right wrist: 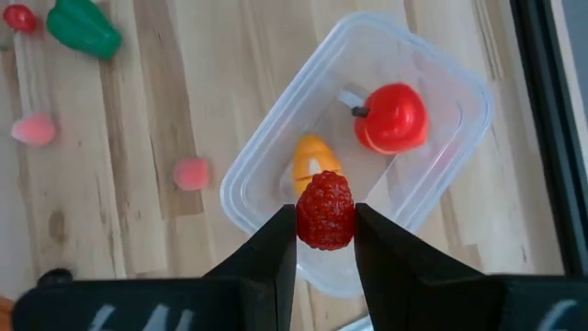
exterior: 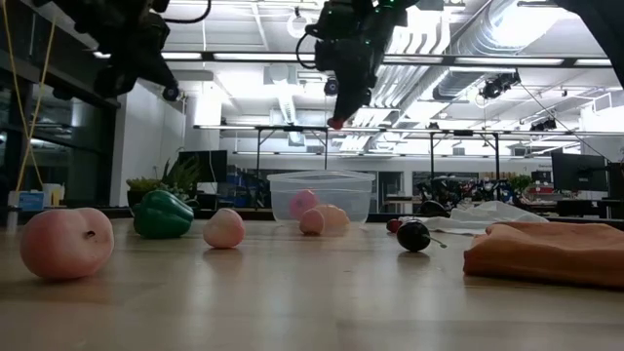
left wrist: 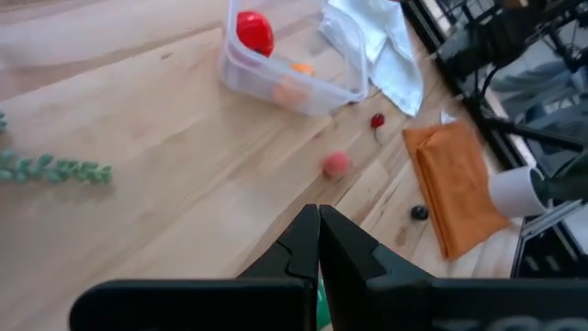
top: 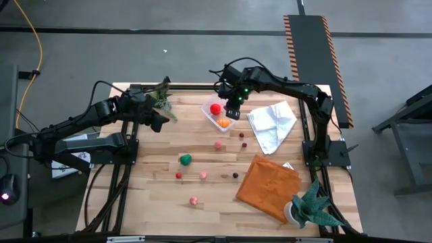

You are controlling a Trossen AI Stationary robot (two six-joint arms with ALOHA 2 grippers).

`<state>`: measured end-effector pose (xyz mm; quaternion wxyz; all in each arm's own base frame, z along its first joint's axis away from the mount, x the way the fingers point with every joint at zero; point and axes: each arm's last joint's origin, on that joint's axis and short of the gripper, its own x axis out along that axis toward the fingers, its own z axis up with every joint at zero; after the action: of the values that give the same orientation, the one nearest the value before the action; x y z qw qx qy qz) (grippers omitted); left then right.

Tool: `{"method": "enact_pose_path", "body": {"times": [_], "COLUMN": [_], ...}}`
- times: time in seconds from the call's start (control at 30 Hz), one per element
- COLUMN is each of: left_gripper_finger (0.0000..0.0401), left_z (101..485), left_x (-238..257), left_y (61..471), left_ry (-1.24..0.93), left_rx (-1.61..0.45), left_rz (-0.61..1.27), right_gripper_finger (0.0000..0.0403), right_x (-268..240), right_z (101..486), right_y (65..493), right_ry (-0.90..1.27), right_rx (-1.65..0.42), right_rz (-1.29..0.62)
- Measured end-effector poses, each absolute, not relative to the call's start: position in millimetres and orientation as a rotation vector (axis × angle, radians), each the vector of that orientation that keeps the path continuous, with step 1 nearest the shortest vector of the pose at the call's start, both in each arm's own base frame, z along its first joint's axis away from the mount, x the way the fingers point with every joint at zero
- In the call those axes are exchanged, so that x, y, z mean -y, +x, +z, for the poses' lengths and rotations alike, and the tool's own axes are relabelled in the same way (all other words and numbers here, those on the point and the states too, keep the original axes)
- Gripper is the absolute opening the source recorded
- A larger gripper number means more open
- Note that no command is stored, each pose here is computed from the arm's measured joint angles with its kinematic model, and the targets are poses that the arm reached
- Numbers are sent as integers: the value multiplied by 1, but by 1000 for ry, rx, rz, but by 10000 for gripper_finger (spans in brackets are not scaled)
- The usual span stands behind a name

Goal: Pick and placing Produce into tupperware
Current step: Put the red raspberry into the transparent bin

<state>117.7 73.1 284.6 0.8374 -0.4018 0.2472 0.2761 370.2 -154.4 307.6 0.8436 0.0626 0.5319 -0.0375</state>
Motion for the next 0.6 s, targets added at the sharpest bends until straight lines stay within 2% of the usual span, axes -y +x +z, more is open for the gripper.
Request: {"method": "enact_pose_path", "body": {"times": [0.6], "left_gripper_finger": [1], "left_z": [296], "left_x": [-78], "left_y": [125], "left_ry": [-766], "left_rx": [-396], "left_rz": [538], "right_gripper_finger": [83], "right_x": [160], "right_z": [310], "right_y": [378], "right_ry": [125], "right_rx": [-1034], "right_rz": [-109]}}
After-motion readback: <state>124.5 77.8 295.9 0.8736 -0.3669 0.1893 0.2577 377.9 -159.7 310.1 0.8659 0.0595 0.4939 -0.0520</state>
